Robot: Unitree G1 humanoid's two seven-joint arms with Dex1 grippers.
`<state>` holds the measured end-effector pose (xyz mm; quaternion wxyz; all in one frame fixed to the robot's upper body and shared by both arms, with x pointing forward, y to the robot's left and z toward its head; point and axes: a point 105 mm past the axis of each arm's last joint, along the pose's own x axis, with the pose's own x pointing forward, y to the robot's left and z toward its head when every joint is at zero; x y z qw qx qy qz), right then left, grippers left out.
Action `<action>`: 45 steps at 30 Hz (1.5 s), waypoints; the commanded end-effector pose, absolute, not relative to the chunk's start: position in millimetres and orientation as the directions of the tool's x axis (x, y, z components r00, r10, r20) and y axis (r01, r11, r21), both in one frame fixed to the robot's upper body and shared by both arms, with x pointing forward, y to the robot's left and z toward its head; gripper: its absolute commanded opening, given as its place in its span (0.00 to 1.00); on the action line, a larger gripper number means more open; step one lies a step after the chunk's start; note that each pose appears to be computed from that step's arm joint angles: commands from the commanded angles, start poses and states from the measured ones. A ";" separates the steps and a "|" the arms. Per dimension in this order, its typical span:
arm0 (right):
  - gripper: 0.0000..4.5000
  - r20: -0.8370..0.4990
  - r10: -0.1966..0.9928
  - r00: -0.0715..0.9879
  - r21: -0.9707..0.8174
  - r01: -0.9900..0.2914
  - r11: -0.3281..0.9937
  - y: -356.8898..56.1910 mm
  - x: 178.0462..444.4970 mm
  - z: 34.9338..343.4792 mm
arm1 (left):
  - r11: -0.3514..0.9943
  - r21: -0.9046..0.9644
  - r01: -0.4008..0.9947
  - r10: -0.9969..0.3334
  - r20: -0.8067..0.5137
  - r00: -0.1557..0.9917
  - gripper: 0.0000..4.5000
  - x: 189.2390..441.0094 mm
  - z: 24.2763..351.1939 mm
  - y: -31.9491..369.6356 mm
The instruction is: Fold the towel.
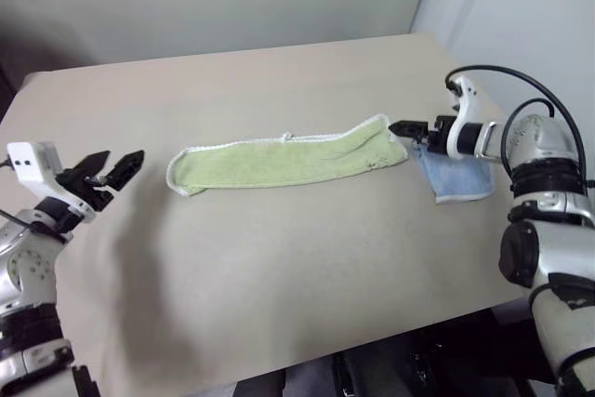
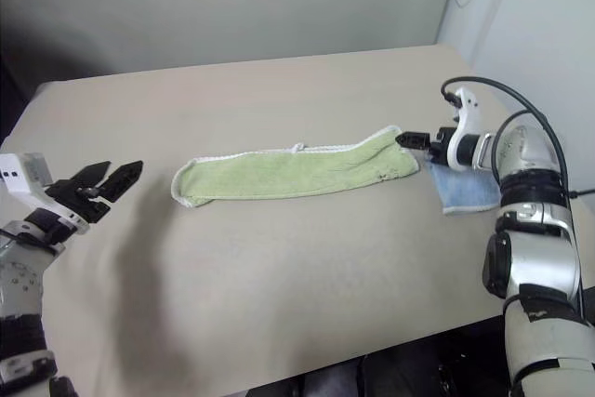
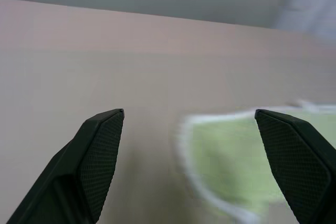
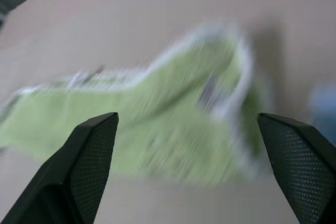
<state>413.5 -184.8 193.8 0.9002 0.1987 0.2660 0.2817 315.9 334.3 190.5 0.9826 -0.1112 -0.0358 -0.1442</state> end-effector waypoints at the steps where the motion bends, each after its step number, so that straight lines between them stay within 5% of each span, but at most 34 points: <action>1: 1.00 -0.331 0.633 0.700 0.554 -0.399 0.731 -186.8 400.5 207.7 | 0.880 -0.274 0.388 -0.359 0.152 0.921 0.96 302.0 204.3 317.8; 9: 1.00 -0.369 0.609 0.702 0.640 -0.283 0.714 -180.0 387.5 178.6 | 0.809 -0.480 0.340 -0.347 0.078 0.935 0.96 296.3 173.9 296.3; 18: 1.00 -0.389 0.488 0.781 0.656 -0.138 0.742 -186.5 407.9 143.1 | 0.789 -0.525 0.321 -0.337 0.067 0.939 0.96 295.9 162.7 278.1; 35: 1.00 -0.276 0.434 0.857 0.695 -0.134 0.707 -159.5 452.4 144.7 | 0.751 -0.584 0.309 -0.346 0.050 0.937 0.96 292.7 145.1 252.4; 39: 0.79 -0.257 0.447 0.857 0.701 -0.153 0.697 -151.1 456.0 147.8 | 0.753 -0.580 0.310 -0.350 0.046 0.936 0.96 291.5 143.1 247.6; 45: 0.32 -0.223 0.434 0.873 0.702 -0.165 0.693 -160.5 457.2 156.9 | 0.756 -0.582 0.300 -0.331 0.055 0.942 0.96 289.1 143.6 246.9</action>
